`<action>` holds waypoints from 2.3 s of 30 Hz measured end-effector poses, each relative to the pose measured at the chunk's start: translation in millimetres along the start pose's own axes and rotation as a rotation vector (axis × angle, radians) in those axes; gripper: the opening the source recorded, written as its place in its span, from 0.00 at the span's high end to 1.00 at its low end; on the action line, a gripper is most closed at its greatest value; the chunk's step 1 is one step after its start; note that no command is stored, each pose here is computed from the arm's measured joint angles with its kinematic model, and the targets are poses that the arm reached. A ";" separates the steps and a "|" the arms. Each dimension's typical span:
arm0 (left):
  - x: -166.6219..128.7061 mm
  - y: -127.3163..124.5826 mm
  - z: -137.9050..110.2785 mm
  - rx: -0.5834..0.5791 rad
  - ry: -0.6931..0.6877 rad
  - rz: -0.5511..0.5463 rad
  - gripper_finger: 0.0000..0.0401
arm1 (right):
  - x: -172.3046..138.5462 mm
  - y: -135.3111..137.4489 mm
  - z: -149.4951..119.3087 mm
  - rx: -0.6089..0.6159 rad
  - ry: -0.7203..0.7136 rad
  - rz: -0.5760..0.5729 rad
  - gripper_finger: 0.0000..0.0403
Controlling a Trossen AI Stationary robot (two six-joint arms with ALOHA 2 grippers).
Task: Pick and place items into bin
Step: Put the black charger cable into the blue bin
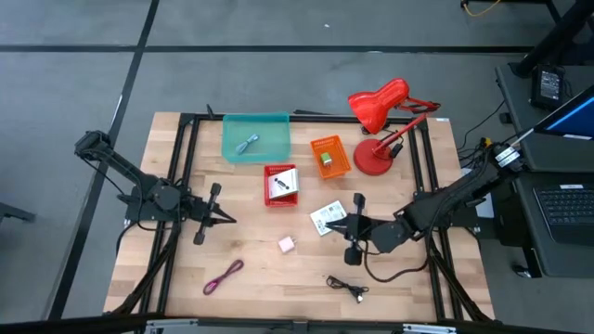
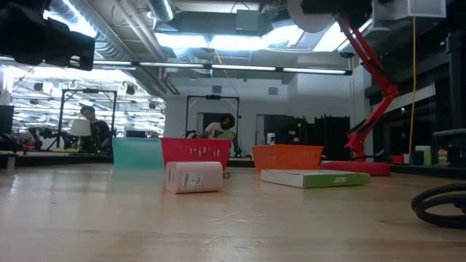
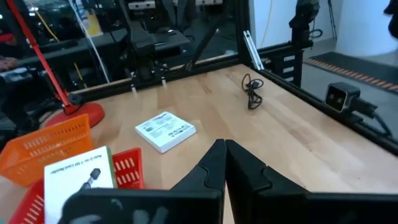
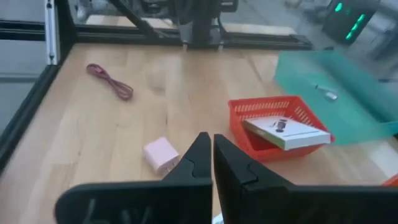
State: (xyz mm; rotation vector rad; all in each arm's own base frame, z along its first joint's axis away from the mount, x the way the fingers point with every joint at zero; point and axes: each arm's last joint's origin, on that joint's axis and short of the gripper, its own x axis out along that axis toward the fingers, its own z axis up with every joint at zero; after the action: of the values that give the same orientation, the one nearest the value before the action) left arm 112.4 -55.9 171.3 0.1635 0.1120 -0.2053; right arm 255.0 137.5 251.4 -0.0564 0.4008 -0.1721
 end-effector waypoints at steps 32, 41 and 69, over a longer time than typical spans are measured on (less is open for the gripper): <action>-0.1 3.4 5.8 0.004 -0.006 0.097 1.00 | 6.4 116.8 44.1 0.069 0.396 0.015 1.00; -0.1 3.4 5.7 -0.034 -0.007 0.098 1.00 | 17.9 150.7 39.8 0.190 0.656 0.022 1.00; -0.2 3.9 4.9 -0.044 0.002 0.116 1.00 | 19.7 149.4 19.2 0.318 0.887 -0.136 0.71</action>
State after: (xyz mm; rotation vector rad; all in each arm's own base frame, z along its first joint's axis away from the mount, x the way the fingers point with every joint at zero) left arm 113.5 -53.0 176.7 0.1255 0.1082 -0.0873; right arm 303.7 281.4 248.3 0.3200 1.2492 -0.3938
